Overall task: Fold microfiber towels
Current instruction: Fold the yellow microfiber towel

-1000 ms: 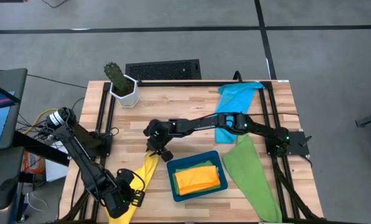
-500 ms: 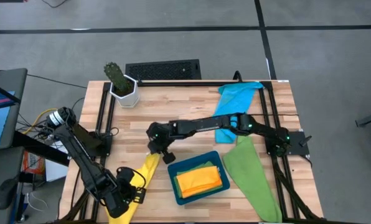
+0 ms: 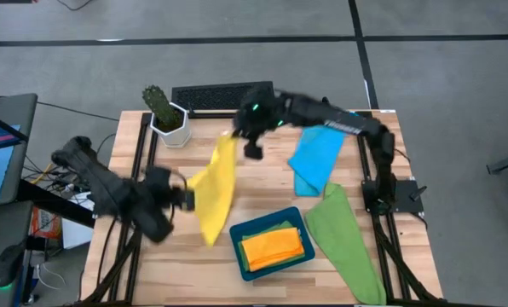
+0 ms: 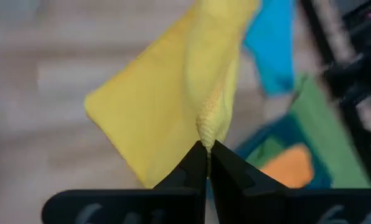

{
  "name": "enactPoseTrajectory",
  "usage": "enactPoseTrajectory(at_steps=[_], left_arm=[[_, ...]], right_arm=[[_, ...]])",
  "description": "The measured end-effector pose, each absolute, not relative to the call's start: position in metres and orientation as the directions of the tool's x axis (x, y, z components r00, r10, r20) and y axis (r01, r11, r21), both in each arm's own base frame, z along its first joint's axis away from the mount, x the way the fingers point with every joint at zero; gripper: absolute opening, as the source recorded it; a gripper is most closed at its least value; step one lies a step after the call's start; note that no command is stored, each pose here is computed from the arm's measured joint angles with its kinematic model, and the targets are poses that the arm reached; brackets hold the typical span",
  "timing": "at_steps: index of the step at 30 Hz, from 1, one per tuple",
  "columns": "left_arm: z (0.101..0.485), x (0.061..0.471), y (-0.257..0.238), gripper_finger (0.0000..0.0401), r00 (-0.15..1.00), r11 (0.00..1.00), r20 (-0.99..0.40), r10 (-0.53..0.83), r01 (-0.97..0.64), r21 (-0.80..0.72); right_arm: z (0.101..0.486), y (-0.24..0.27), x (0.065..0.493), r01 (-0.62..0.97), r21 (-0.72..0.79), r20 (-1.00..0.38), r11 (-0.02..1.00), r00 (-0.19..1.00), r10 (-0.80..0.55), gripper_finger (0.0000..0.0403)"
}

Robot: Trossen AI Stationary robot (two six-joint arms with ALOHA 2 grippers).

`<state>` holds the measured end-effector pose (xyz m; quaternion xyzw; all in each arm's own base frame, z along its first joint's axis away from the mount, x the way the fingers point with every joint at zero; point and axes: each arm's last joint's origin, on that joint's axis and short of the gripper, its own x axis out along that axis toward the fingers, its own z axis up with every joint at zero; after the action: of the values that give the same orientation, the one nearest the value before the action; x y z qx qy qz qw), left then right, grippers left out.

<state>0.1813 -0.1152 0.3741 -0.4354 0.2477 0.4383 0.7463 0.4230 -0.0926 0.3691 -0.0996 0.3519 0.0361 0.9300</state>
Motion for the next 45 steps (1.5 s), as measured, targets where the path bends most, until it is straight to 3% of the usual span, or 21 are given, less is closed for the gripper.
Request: enactPoseTrajectory(at_steps=[5,9,12,18,21,26,34,37,41,45], left_arm=[[0.392,0.181,-0.054,0.0001,0.451,0.324,-0.682,0.575,-0.892,-0.316],[0.4,0.184,-0.006,0.0001,0.335,0.312,-0.602,0.725,-0.939,-0.147],[0.406,0.194,0.033,0.0001,0.292,0.324,-0.581,0.76,-0.945,-0.052],[0.419,0.222,0.112,0.0001,0.402,0.464,-0.49,0.774,-0.886,0.007],[0.422,0.226,0.147,0.0001,0.408,0.461,-0.419,0.811,-0.887,0.027],[0.415,0.221,0.185,0.0001,0.374,0.44,-0.424,0.825,-0.896,0.067],[0.413,0.217,0.186,0.0001,0.406,0.501,-0.458,0.791,-0.859,0.104],[0.405,0.219,0.169,0.0001,0.425,0.558,-0.56,0.711,-0.826,0.082],[0.381,0.225,0.146,0.0,0.344,0.626,-0.753,0.56,-0.772,0.113],[0.367,0.233,0.117,0.0,0.273,0.677,-0.851,0.449,-0.726,0.125]], right_arm=[[0.392,-0.127,0.384,0.032,-0.123,-0.69,0.992,0.715,-0.109,0.0003],[0.404,-0.15,0.36,0.181,-0.118,-0.694,0.976,0.688,-0.212,0.0003],[0.402,-0.169,0.351,0.259,-0.133,-0.71,0.957,0.649,-0.274,0.0003],[0.406,-0.21,0.332,0.387,-0.218,-0.669,0.896,0.609,-0.426,0.0003],[0.412,-0.232,0.323,0.456,-0.283,-0.606,0.844,0.597,-0.526,0.0003],[0.42,-0.257,0.302,0.53,-0.292,-0.556,0.796,0.583,-0.592,0.0003],[0.417,-0.232,0.296,0.451,-0.268,-0.677,0.851,0.54,-0.5,0.0003],[0.413,-0.213,0.298,0.401,-0.232,-0.726,0.886,0.535,-0.432,0.0003],[0.389,-0.183,0.307,0.331,-0.106,-0.792,0.938,0.542,-0.281,0.0003],[0.359,-0.144,0.313,0.289,-0.037,-0.825,0.957,0.531,-0.193,0.0003]])
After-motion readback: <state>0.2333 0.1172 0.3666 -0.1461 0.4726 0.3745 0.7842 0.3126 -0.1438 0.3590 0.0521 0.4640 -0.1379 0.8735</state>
